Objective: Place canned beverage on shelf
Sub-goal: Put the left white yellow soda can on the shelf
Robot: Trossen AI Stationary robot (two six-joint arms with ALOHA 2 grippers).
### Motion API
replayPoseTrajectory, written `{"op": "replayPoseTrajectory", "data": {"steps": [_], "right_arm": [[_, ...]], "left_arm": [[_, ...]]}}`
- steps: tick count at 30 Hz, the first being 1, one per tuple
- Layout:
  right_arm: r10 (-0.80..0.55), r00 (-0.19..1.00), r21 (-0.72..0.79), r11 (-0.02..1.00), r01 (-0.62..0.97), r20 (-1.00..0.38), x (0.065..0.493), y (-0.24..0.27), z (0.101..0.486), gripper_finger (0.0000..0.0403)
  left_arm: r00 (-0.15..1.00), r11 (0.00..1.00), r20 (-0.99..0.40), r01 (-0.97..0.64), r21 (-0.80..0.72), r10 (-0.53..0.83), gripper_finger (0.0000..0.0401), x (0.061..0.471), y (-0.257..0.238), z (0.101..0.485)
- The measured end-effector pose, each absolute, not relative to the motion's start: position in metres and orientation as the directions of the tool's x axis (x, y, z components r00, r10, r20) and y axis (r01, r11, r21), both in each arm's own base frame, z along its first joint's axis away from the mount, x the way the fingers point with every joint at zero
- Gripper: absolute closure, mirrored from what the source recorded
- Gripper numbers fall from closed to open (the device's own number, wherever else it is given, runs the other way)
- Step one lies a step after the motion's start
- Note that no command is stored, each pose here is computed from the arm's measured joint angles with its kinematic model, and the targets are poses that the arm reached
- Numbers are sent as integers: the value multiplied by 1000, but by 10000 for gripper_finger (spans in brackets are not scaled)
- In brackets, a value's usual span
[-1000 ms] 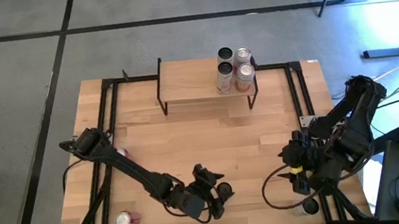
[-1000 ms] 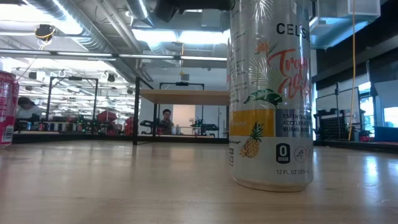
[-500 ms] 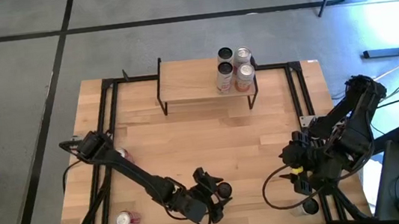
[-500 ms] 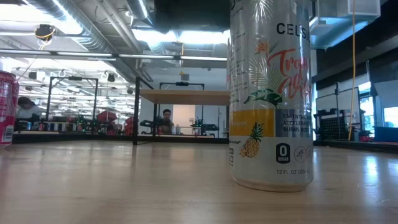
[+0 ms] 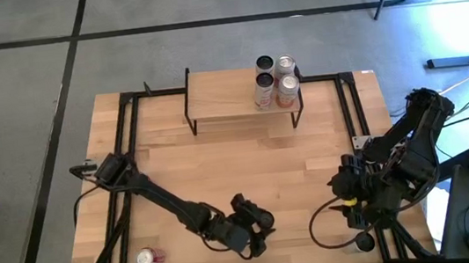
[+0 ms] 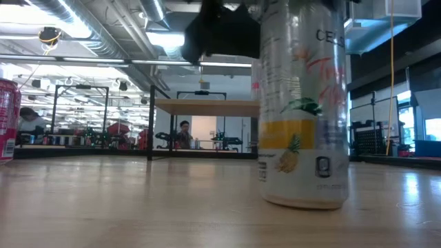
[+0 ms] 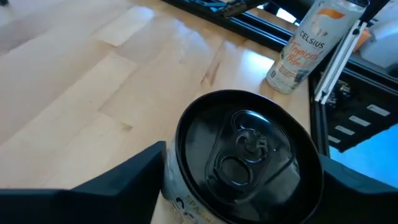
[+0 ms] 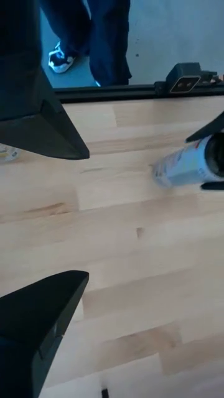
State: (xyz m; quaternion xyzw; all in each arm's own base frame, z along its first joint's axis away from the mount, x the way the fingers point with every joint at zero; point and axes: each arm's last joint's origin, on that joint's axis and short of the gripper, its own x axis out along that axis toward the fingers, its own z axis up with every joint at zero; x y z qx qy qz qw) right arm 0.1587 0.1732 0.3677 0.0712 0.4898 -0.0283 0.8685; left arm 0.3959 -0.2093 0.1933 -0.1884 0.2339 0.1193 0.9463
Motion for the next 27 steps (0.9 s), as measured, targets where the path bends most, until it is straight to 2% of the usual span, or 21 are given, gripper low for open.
{"op": "replayPoseTrajectory", "data": {"steps": [4, 9, 13, 22, 27], "right_arm": [[15, 524, 87, 990, 114, -852, 158, 173, 368, 109], [12, 517, 83, 990, 115, -856, 158, 165, 371, 109], [10, 544, 87, 990, 116, -839, 159, 151, 378, 109], [-70, 626, 38, 987, 157, -777, 156, 95, 401, 109], [-167, 652, 4, 968, 252, -739, 151, 55, 412, 109]], "left_arm": [[861, 903, -499, -285, -320, 95, 162, 400, -201, 197], [857, 910, -514, -181, -373, -40, 163, 400, -183, 222], [891, 899, -434, -77, -431, -131, 163, 395, -151, 271], [936, 943, -351, -123, -308, 7, 163, 347, -54, 364], [954, 953, -295, -135, -272, 50, 163, 321, 11, 394]]}}
